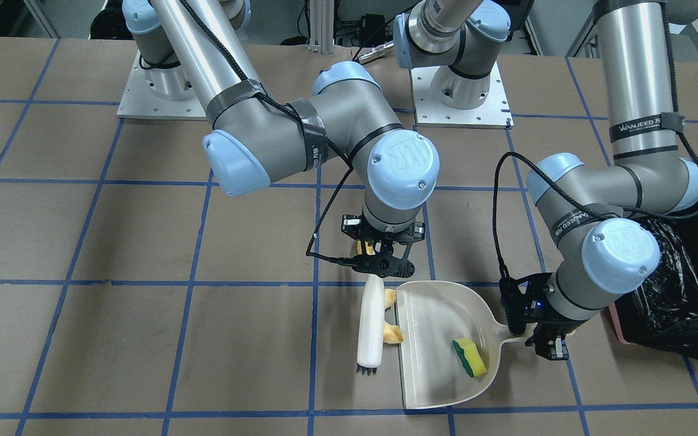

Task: Sweep and dump trash into bin
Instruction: 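Sweep the sponge and bread roll into the dustpan with the right gripper's brush, then brush the yellow potato toward the dustpan with the right gripper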

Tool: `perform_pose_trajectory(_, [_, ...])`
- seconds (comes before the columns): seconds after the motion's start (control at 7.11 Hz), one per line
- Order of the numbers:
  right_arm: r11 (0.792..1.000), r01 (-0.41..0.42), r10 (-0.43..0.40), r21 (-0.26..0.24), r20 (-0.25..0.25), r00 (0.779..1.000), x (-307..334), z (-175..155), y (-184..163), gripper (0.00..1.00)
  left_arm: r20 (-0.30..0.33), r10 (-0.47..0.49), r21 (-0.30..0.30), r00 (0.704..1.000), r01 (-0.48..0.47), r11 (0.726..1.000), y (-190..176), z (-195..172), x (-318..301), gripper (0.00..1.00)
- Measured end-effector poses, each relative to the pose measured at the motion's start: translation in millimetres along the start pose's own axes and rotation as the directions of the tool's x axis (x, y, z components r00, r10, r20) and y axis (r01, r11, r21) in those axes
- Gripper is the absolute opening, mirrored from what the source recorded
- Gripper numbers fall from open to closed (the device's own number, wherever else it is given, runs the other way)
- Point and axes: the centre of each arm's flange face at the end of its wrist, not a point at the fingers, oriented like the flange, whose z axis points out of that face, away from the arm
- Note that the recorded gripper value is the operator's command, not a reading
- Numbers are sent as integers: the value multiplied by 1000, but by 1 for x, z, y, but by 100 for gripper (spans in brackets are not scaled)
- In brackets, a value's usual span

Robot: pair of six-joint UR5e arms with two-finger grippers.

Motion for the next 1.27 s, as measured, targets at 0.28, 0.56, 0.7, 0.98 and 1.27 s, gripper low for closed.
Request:
perform_pose_trajectory(0.28, [997, -83, 83, -7, -1, 997, 20, 32, 16, 0, -10, 1, -1, 1000, -1, 1000, -1, 5, 1, 0])
perform_pose_trajectory(0.56, [991, -135, 134, 22, 34, 990, 27, 59, 24, 0, -13, 1, -1, 1000, -2, 1000, -2, 7, 1, 0])
perform_pose_trajectory(0.7, [988, -152, 150, 29, 48, 988, 27, 64, 25, 0, -13, 2, -1, 1000, -2, 1000, -2, 7, 1, 0])
perform_pose_trajectory(0.98, [985, -167, 164, 43, 68, 984, 21, 65, 28, 0, -12, 2, -1, 1000, -2, 1000, -2, 6, 1, 0])
perform_pose_trajectory(1.27, [985, -170, 167, 30, 82, 983, 10, 68, 38, 0, -11, 2, -2, 1000, -2, 1000, -2, 5, 1, 0])
